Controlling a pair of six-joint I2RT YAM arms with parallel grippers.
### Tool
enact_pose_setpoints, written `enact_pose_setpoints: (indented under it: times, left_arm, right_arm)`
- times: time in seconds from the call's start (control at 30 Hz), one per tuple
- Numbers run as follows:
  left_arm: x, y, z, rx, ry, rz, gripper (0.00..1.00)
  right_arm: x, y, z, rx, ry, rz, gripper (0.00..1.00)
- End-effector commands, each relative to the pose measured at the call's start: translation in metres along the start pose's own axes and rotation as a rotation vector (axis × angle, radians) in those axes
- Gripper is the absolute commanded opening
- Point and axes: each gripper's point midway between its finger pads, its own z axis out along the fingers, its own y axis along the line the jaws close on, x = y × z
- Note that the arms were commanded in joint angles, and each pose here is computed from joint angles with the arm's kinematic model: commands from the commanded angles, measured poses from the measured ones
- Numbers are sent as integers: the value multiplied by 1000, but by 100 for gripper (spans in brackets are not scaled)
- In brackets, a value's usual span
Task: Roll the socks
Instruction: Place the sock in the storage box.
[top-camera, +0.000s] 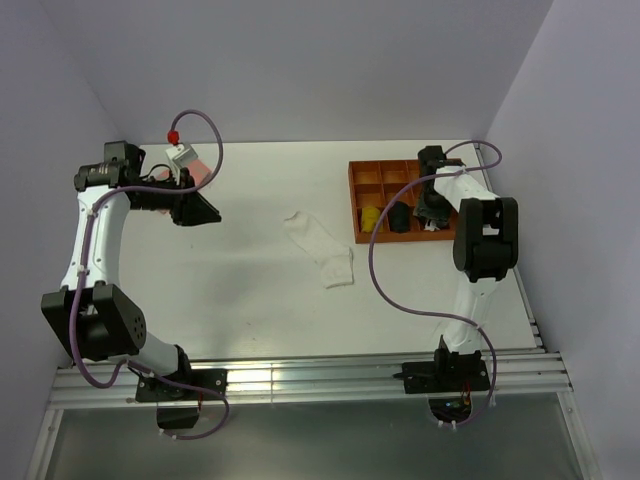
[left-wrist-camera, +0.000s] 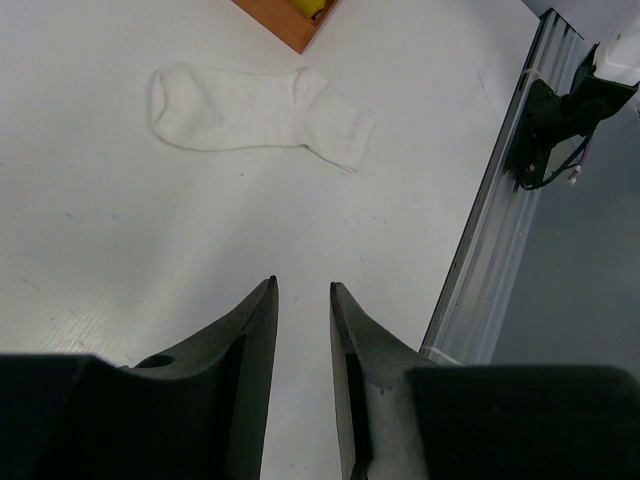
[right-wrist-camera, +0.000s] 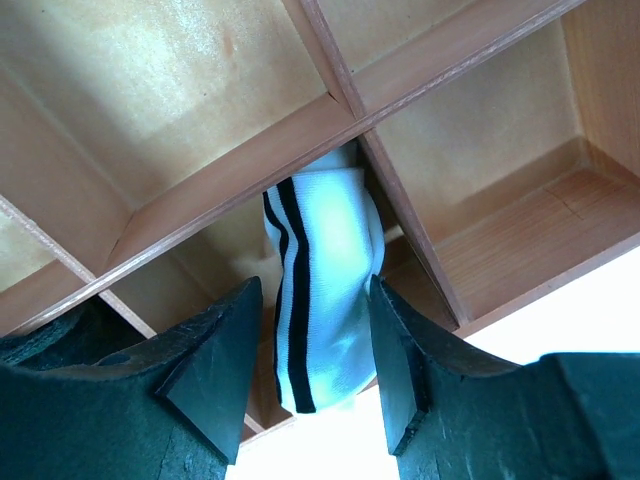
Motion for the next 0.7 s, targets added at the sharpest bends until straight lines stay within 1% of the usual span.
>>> enact_pose_setpoints:
  times: [0.0,0.43,0.57,0.6,0.67]
  left_arm:
    - [-8,-8,-1,-12,-16,47,33]
    - [5,-2,14,-31,30,45,33]
    - [12,-1,23,-56,60,68,33]
    - [21,3,26,-83,84,43,34]
    - [20,5,35,-110,85,103,34]
  right_arm:
    - [-17,1,-27,-30,-63,38,55]
    - [-30,-10,-51,-27,-117,83,56]
    - [-40,-14,-76,-62,-175,107,56]
    - [-42,-15,-81,-68,-185,111,56]
    - [-48,-16,-97,-92,-219,125,56]
